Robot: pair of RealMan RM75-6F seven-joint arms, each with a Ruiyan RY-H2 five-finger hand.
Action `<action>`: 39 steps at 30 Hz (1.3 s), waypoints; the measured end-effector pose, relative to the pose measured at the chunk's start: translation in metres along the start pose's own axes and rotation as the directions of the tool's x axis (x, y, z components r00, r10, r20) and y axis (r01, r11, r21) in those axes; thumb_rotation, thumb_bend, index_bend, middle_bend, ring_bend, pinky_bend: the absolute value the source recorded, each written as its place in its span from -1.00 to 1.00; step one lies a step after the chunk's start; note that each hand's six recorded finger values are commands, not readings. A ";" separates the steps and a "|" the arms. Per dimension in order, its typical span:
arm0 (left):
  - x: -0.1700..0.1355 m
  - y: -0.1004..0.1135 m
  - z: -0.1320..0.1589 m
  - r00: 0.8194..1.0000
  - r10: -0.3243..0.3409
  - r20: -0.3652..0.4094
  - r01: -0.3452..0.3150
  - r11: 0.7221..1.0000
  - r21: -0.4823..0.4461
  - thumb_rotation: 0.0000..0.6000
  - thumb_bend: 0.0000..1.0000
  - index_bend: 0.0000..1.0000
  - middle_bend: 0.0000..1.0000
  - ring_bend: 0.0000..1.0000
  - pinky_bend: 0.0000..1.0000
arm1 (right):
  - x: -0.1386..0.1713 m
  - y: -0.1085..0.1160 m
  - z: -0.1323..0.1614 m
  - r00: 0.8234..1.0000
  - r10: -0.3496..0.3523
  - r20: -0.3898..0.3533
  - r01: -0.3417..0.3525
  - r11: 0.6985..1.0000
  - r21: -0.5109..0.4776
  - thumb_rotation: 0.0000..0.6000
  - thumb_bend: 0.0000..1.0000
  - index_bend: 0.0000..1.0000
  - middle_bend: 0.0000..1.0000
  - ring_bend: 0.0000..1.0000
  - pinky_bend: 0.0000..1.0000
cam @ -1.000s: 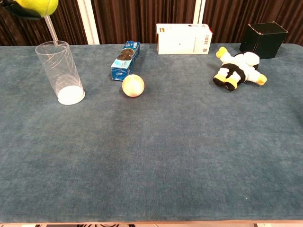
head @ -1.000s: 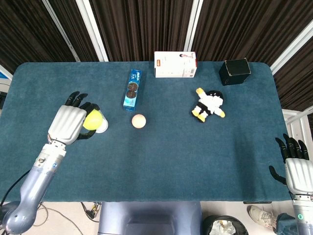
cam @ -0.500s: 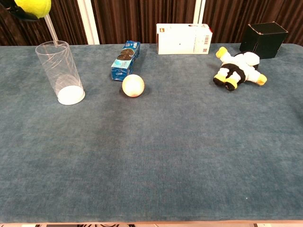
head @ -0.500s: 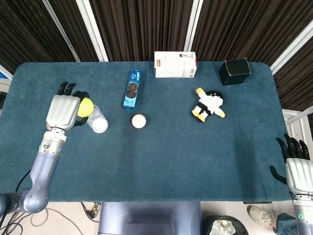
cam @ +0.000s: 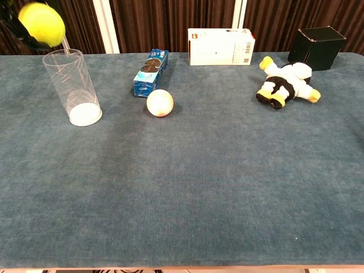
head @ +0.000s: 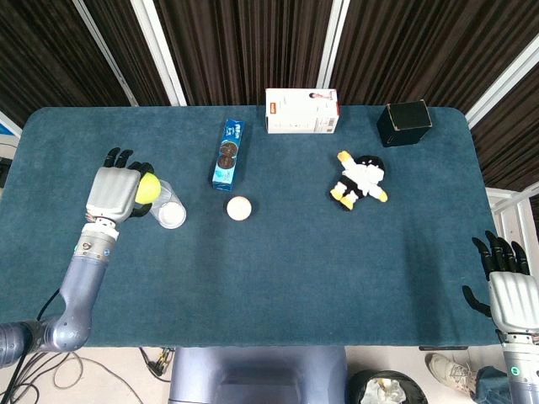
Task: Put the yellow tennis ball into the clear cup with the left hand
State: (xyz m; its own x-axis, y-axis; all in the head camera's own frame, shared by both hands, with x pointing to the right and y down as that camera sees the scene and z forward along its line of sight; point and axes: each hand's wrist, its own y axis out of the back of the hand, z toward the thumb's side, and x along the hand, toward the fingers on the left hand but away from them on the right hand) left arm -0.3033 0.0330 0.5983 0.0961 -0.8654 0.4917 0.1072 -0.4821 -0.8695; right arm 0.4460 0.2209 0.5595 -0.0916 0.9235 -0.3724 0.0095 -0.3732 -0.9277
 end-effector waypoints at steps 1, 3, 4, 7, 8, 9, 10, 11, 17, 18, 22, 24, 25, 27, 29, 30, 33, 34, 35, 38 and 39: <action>0.000 -0.001 0.000 1.000 -0.003 0.000 0.003 1.000 0.006 1.00 -0.49 -0.30 -0.12 -0.80 -0.82 | 0.000 0.000 0.000 1.000 0.000 0.000 0.000 1.000 0.000 1.00 -0.30 -0.73 -0.93 -0.91 -1.00; 0.001 -0.005 0.000 1.000 -0.011 0.000 0.011 1.000 0.015 1.00 -0.49 -0.31 -0.13 -0.80 -0.82 | 0.000 0.000 -0.001 1.000 0.000 0.003 0.000 1.000 0.000 1.00 -0.30 -0.73 -0.93 -0.91 -1.00; 0.002 -0.006 -0.001 1.000 -0.016 -0.001 0.016 1.000 0.018 1.00 -0.49 -0.31 -0.13 -0.80 -0.82 | 0.000 0.001 -0.002 1.000 -0.001 0.004 0.001 1.000 0.000 1.00 -0.30 -0.74 -0.93 -0.91 -1.00; 0.004 -0.012 0.001 1.000 -0.028 0.001 0.028 0.999 0.020 1.00 -0.50 -0.32 -0.16 -0.80 -0.83 | 0.000 0.001 -0.002 1.000 -0.004 0.005 0.004 1.000 -0.001 1.00 -0.30 -0.74 -0.93 -0.91 -1.00; 0.004 -0.014 0.002 0.999 -0.033 0.005 0.033 0.999 0.020 1.00 -0.51 -0.33 -0.20 -0.80 -0.83 | 0.001 0.002 -0.002 1.000 -0.006 0.005 0.006 1.000 -0.002 1.00 -0.29 -0.74 -0.93 -0.91 -1.00; 0.004 -0.015 0.003 0.999 -0.035 0.006 0.035 0.999 0.021 1.00 -0.52 -0.35 -0.27 -0.81 -0.83 | 0.001 0.002 -0.002 1.000 -0.007 0.005 0.007 1.000 -0.002 1.00 -0.30 -0.74 -0.93 -0.91 -1.00; 0.004 -0.016 0.004 0.999 -0.035 0.007 0.035 0.999 0.024 1.00 -0.53 -0.38 -0.35 -0.83 -0.83 | 0.001 0.002 -0.003 1.000 -0.008 0.006 0.008 1.000 -0.002 1.00 -0.30 -0.74 -0.93 -0.91 -1.00; 0.004 -0.016 0.004 0.999 -0.034 0.008 0.034 0.999 0.031 1.00 -0.55 -0.43 -0.47 -0.87 -0.84 | 0.001 0.003 -0.003 1.000 -0.009 0.007 0.009 1.000 -0.002 1.00 -0.30 -0.74 -0.93 -0.91 -1.00; 0.004 -0.018 0.008 0.999 -0.043 0.010 0.042 0.998 0.053 1.00 -0.65 -0.75 -0.90 -1.00 -0.86 | 0.001 0.003 -0.004 1.000 -0.005 0.007 0.005 1.000 -0.003 1.00 -0.30 -0.73 -0.93 -0.91 -1.00; 0.003 -0.019 0.009 0.999 -0.046 0.013 0.046 0.997 0.054 1.00 -0.65 -0.76 -0.91 -1.00 -0.86 | 0.001 0.003 -0.004 1.000 -0.005 0.007 0.005 1.000 -0.004 1.00 -0.30 -0.74 -0.93 -0.91 -1.00; 0.001 -0.020 0.012 0.998 -0.065 0.023 0.063 0.997 0.053 1.00 -0.65 -0.79 -0.92 -1.00 -0.86 | 0.001 0.004 -0.005 1.000 -0.008 0.009 0.009 1.000 -0.010 1.00 -0.30 -0.74 -0.93 -0.91 -1.00; 0.000 -0.018 0.014 0.997 -0.065 0.030 0.064 0.997 0.052 1.00 -0.65 -0.79 -0.91 -1.00 -0.86 | 0.002 0.005 -0.006 1.000 -0.011 0.010 0.011 1.000 -0.011 1.00 -0.30 -0.74 -0.93 -0.91 -1.00; -0.001 -0.017 0.015 0.997 -0.063 0.033 0.062 0.997 0.049 1.00 -0.66 -0.79 -0.91 -1.00 -0.86 | 0.002 0.005 -0.005 1.000 -0.011 0.010 0.012 1.000 -0.012 1.00 -0.30 -0.74 -0.93 -0.91 -1.00; -0.003 -0.012 0.018 0.998 -0.051 0.041 0.050 0.998 0.037 1.00 -0.67 -0.79 -0.89 -1.00 -0.86 | 0.002 0.006 -0.005 1.000 -0.012 0.009 0.012 1.000 -0.013 1.00 -0.30 -0.74 -0.93 -0.91 -1.00; -0.006 -0.005 0.020 0.998 -0.029 0.049 0.028 0.999 0.022 1.00 -0.68 -0.80 -0.89 -1.00 -0.86 | 0.002 0.006 -0.005 1.000 -0.012 0.007 0.012 1.000 -0.014 1.00 -0.30 -0.74 -0.93 -0.91 -1.00; -0.007 -0.001 0.020 0.999 -0.017 0.051 0.016 1.000 0.015 1.00 -0.68 -0.80 -0.89 -1.00 -0.86 | 0.002 0.006 -0.006 1.000 -0.012 0.007 0.012 1.000 -0.015 1.00 -0.30 -0.74 -0.93 -0.91 -1.00; -0.015 0.012 0.020 0.998 0.037 0.056 -0.037 0.999 -0.003 1.00 -0.71 -0.82 -0.91 -1.00 -0.89 | 0.002 0.006 -0.006 1.000 -0.014 0.008 0.014 1.000 -0.015 1.00 -0.30 -0.74 -0.93 -0.91 -1.00; -0.018 0.015 0.018 0.997 0.055 0.056 -0.055 0.998 -0.006 1.00 -0.72 -0.83 -0.93 -1.00 -0.90 | 0.002 0.007 -0.007 1.000 -0.014 0.008 0.015 1.000 -0.015 1.00 -0.30 -0.74 -0.93 -0.91 -1.00; -0.024 0.020 0.016 0.995 0.081 0.053 -0.081 0.997 -0.007 1.00 -0.73 -0.85 -0.94 -1.00 -0.90 | 0.002 0.007 -0.007 1.000 -0.015 0.009 0.016 1.000 -0.016 1.00 -0.30 -0.74 -0.93 -0.91 -1.00; -0.042 0.027 0.005 0.988 0.146 0.045 -0.146 0.989 0.006 1.00 -0.74 -0.87 -0.97 -1.00 -0.91 | 0.003 0.008 -0.007 1.000 -0.018 0.008 0.018 1.000 -0.017 1.00 -0.30 -0.74 -0.93 -0.91 -1.00; -0.049 0.026 -0.001 0.986 0.164 0.039 -0.165 0.986 0.011 1.00 -0.74 -0.88 -0.97 -1.00 -0.91 | 0.003 0.008 -0.007 1.000 -0.019 0.006 0.020 1.000 -0.017 1.00 -0.30 -0.74 -0.93 -0.91 -1.00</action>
State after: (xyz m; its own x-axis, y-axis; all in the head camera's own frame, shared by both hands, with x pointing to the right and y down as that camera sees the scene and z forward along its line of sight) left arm -0.3061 0.0627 0.5512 0.1513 -0.9267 0.3439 0.1005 -0.3317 -0.9380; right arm 0.4527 0.2212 0.5505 -0.0977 0.9301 -0.3541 0.0249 -0.3534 -0.9351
